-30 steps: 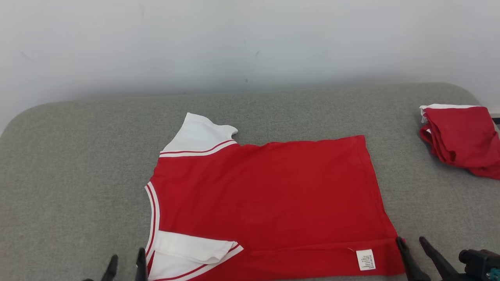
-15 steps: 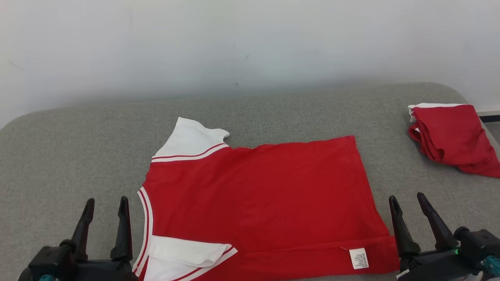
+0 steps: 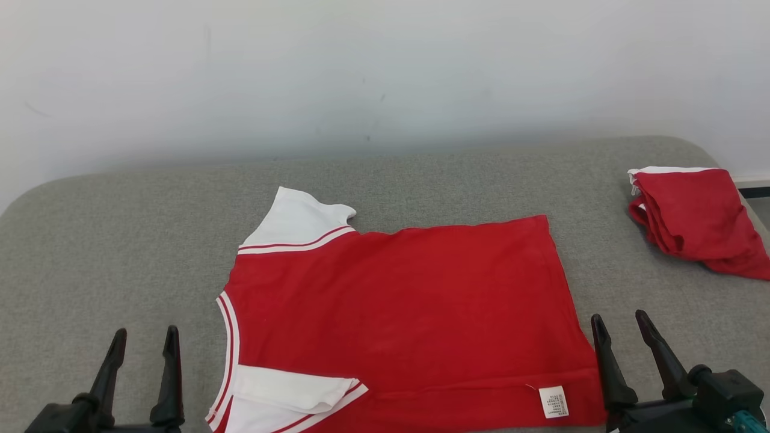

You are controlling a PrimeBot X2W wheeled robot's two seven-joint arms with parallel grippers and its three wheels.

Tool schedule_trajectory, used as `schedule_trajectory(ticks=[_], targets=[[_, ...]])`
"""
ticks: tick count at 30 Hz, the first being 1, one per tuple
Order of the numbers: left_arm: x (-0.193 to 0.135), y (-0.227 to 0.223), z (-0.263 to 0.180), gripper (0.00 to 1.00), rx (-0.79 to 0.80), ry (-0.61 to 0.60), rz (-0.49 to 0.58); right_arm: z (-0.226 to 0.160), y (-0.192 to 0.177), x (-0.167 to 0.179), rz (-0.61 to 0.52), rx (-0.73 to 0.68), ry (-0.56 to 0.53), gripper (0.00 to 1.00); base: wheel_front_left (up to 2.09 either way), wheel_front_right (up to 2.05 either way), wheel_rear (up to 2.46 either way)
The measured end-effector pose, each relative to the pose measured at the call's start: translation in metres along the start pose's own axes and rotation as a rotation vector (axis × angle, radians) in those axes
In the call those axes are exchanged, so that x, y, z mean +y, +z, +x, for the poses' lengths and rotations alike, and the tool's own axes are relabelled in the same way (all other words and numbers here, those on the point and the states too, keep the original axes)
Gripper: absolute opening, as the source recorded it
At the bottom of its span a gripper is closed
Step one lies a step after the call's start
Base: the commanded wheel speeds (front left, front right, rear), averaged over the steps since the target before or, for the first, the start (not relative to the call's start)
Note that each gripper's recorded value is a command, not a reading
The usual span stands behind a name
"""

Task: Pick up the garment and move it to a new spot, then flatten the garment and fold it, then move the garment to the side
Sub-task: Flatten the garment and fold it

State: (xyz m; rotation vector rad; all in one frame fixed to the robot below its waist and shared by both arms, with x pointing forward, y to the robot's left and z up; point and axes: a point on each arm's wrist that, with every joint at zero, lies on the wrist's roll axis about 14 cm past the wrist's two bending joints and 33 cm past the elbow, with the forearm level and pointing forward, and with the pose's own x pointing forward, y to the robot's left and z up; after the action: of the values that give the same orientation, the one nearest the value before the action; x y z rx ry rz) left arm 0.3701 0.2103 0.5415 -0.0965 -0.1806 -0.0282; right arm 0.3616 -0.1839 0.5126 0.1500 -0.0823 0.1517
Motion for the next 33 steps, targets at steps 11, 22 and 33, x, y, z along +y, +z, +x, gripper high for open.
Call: schedule_trajectory(ticks=[11, 22, 33], targets=[[0.01, -0.006, -0.012, 1.0, 0.019, 0.034, 0.0, -0.01, -0.01, -0.002, 0.011, 0.026, -0.022, 1.0, 0.0, 0.0, 0.0], [0.004, -0.026, -0.013, 1.0, 0.084, -0.005, 0.024, -0.011, -0.013, -0.009, 0.007, 0.04, -0.036, 1.0, 0.0, 0.0, 0.0], [-0.005, 0.009, 0.091, 1.0, 0.045, -0.138, 0.125, 0.042, -0.008, -0.043, -0.003, 0.121, -0.048, 1.0, 0.0, 0.0, 0.0]])
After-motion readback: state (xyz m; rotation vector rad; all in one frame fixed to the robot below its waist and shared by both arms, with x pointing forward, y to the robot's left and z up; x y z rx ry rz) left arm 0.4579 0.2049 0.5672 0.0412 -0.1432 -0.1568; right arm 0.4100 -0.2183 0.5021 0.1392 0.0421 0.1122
